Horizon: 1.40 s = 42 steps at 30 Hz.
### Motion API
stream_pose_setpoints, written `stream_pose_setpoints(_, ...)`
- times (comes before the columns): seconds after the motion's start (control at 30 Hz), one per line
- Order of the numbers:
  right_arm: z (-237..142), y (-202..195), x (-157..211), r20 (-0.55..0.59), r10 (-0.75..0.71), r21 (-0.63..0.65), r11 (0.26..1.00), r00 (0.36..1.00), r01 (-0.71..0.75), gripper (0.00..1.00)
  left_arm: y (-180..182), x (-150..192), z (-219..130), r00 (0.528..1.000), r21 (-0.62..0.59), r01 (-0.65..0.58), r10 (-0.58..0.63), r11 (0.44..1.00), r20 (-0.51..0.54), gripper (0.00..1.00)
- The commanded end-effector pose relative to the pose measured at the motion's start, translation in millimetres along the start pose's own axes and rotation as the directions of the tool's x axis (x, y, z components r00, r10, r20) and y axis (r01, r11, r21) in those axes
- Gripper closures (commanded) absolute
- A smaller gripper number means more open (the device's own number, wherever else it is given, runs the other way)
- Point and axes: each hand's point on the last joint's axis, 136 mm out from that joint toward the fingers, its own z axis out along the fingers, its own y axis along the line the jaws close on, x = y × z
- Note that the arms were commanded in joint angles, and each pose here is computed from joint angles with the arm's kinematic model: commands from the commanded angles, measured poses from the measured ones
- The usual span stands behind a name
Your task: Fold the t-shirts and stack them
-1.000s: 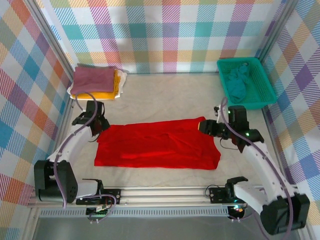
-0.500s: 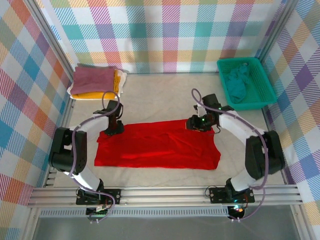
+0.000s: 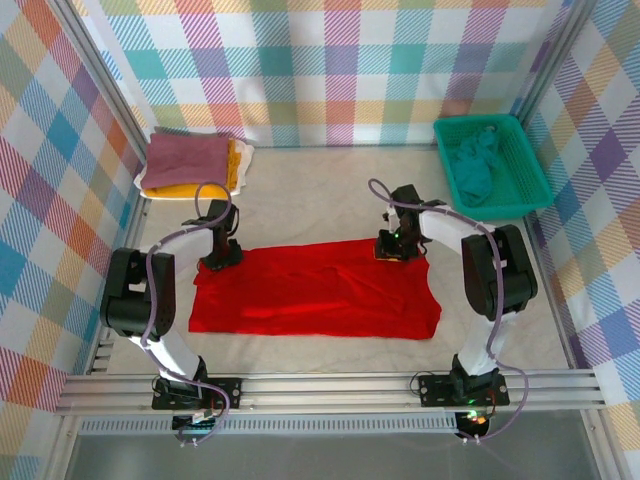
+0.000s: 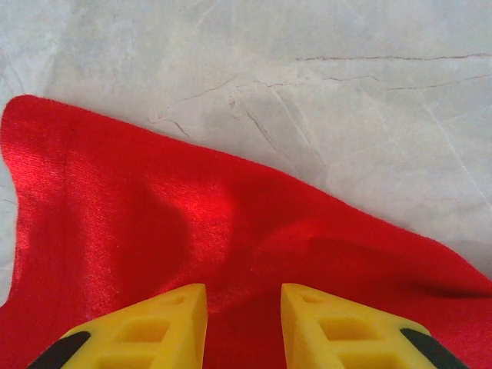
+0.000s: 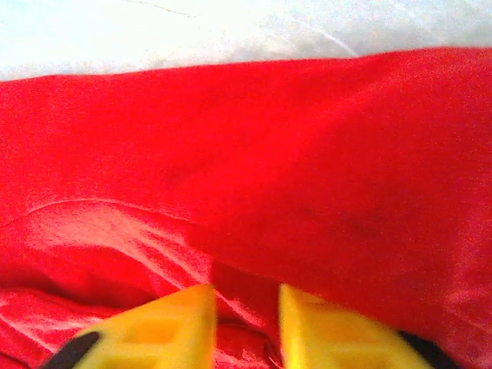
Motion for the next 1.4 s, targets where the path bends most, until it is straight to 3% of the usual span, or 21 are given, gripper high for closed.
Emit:
stream_pose_setpoints(0.0,-1,10,10,-0.027,-0.023,-0.044,0.999,0.999,0.022,0.77,0,-6,-2,1.000,-0.004,0.023,-0.023,1.000,0.011,0.69)
stream_pose_setpoints(0.33,-30,13,20,0.013,-0.011,-0.043,0.999,1.000,0.012,1.00,-2,-11,-4,0.999,0.003,0.036,-0.036,0.999,0.021,0.68)
stream_pose_setpoints(0.47,-37,15,20,0.036,-0.018,-0.046,0.999,0.999,0.020,1.00,-2,-13,-9,0.998,0.011,0.043,-0.044,0.999,0.035,0.68)
stream_pose_setpoints(0.5,-36,13,20,0.042,-0.016,-0.039,0.999,0.999,0.018,1.00,-1,-13,-9,0.998,0.009,0.043,-0.043,0.999,0.038,0.68)
stream_pose_setpoints(0.57,-31,8,18,0.038,-0.009,-0.014,1.000,0.999,0.010,0.73,-1,-13,-11,0.998,0.010,0.043,-0.044,0.999,0.040,0.68)
stream_pose_setpoints(0.93,-1,11,18,-0.051,-0.022,-0.058,0.998,0.998,0.019,0.71,3,-10,-25,0.997,0.024,0.050,-0.051,0.998,0.058,0.66)
stream_pose_setpoints(0.97,0,12,19,-0.059,-0.022,-0.060,0.998,0.998,0.019,0.73,3,-9,-25,0.997,0.024,0.051,-0.052,0.998,0.059,0.66)
stream_pose_setpoints(1.03,0,11,20,-0.064,-0.018,-0.058,0.998,0.998,0.014,0.90,4,-9,-27,0.997,0.021,0.050,-0.051,0.999,0.061,0.66)
stream_pose_setpoints(1.13,-9,14,19,-0.036,-0.021,-0.068,0.997,0.999,0.019,0.97,6,-8,-27,0.997,0.013,0.052,-0.052,0.999,0.064,0.66)
stream_pose_setpoints(1.37,-41,26,22,0.012,-0.040,-0.090,0.995,0.999,0.041,1.00,9,-9,-28,0.995,0.004,0.060,-0.060,0.998,0.074,0.66)
